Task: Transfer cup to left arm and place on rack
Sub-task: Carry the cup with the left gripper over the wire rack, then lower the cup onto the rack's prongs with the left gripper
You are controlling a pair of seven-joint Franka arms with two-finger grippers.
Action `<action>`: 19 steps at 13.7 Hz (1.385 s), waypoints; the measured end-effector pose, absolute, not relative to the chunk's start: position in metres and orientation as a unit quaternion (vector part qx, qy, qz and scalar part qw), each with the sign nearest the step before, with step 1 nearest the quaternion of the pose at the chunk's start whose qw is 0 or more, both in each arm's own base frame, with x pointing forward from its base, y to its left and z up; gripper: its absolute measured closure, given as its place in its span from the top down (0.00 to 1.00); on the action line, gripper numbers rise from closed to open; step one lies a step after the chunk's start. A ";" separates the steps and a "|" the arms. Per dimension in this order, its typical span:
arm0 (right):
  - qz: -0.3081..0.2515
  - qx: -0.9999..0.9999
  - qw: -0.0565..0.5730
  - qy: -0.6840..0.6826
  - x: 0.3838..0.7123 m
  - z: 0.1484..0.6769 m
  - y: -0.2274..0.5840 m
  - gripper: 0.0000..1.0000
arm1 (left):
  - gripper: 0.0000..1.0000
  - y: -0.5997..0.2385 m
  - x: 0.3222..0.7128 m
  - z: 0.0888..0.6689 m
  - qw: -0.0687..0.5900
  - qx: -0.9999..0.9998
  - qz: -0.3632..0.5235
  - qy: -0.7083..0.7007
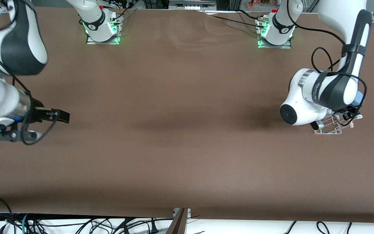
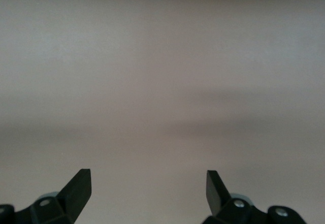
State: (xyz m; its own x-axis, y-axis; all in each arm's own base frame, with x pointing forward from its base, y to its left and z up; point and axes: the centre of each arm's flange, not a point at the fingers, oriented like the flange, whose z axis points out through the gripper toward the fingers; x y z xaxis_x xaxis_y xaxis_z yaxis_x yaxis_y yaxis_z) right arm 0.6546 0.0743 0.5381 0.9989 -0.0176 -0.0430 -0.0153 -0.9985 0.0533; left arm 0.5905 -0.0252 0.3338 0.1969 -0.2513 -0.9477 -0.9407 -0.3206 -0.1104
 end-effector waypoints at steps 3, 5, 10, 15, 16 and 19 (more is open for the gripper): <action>-0.009 0.999 0.034 -0.005 0.620 0.571 0.077 1.00 | 0.74 -0.022 0.582 0.316 0.426 -0.659 0.448 0.429; 0.006 0.999 0.036 -0.012 0.604 0.593 0.070 1.00 | 0.74 -0.021 0.578 0.304 0.454 -0.651 0.432 0.428; 0.020 0.999 0.038 -0.014 0.593 0.609 0.053 1.00 | 0.74 -0.024 0.570 0.281 0.470 -0.660 0.401 0.427; 0.010 0.999 0.040 0.027 0.594 0.603 0.035 1.00 | 0.74 -0.022 0.564 0.272 0.485 -0.651 0.398 0.427; 0.009 0.999 0.040 0.027 0.594 0.602 0.035 1.00 | 0.74 -0.022 0.563 0.271 0.485 -0.651 0.398 0.427; 0.006 0.999 0.040 0.027 0.593 0.601 0.035 1.00 | 0.74 -0.022 0.564 0.264 0.483 -0.652 0.388 0.437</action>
State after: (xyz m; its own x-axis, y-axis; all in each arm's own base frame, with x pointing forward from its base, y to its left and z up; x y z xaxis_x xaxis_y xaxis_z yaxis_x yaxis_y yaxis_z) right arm 0.5934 0.0347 0.6012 0.9985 0.0546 0.0096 0.0537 -0.9953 0.0808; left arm 0.5636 -0.0220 0.2642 0.3173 -0.1954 -0.9280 -0.9446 -0.1511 -0.2912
